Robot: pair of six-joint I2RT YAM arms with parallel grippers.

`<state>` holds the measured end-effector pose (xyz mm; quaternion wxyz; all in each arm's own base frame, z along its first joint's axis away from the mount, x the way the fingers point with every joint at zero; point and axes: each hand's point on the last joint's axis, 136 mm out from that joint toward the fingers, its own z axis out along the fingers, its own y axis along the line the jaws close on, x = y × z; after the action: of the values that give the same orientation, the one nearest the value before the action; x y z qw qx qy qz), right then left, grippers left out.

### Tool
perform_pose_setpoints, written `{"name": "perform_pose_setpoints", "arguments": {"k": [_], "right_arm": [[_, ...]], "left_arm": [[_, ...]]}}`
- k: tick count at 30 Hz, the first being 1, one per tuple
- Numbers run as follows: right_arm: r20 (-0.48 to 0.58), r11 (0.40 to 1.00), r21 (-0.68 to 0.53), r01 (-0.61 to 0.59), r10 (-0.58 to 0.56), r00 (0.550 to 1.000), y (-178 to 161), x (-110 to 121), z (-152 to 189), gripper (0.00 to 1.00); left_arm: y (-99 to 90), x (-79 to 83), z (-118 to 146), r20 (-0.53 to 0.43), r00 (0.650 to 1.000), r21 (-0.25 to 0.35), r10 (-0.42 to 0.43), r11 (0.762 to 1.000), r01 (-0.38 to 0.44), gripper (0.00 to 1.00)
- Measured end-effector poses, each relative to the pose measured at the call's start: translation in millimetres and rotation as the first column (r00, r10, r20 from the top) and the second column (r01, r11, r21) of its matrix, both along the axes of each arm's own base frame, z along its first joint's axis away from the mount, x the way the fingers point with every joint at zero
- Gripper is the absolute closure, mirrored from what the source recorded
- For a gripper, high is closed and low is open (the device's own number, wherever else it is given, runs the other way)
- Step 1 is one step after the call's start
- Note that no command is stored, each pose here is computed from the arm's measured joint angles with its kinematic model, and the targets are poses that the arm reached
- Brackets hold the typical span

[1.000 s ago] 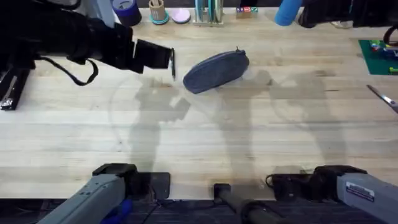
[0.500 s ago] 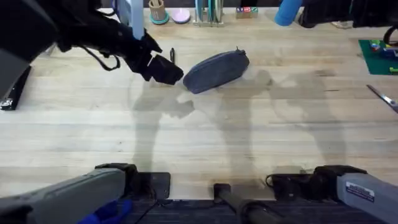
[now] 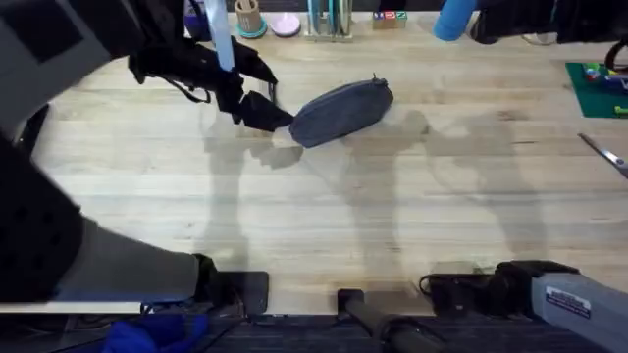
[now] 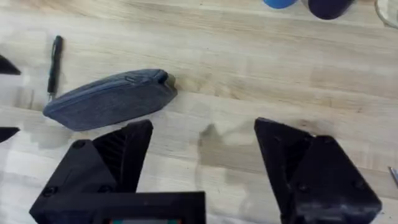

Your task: Unzip the bag, pick up the pens from the table one at a time and place them inside, then zip the bag closed.

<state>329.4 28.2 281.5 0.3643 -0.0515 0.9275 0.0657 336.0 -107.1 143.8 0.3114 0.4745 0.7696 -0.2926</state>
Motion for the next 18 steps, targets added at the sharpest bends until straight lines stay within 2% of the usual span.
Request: {"name": "perform_pose_setpoints", "arguments": {"k": [9,18], "right_arm": [[0.000,1.000,0.000,0.000,0.000,1.000,0,0,0,0.005],[0.000,1.000,0.000,0.000,0.000,1.000,0,0,0,0.005]], "left_arm": [[-12.3,1.8,-25,-0.019,0.996,-0.108,-0.093,0.990,0.090,0.006],[-17.7,1.4,-43,-0.030,0.990,-0.166,-0.136,0.978,0.129,0.006]]}}
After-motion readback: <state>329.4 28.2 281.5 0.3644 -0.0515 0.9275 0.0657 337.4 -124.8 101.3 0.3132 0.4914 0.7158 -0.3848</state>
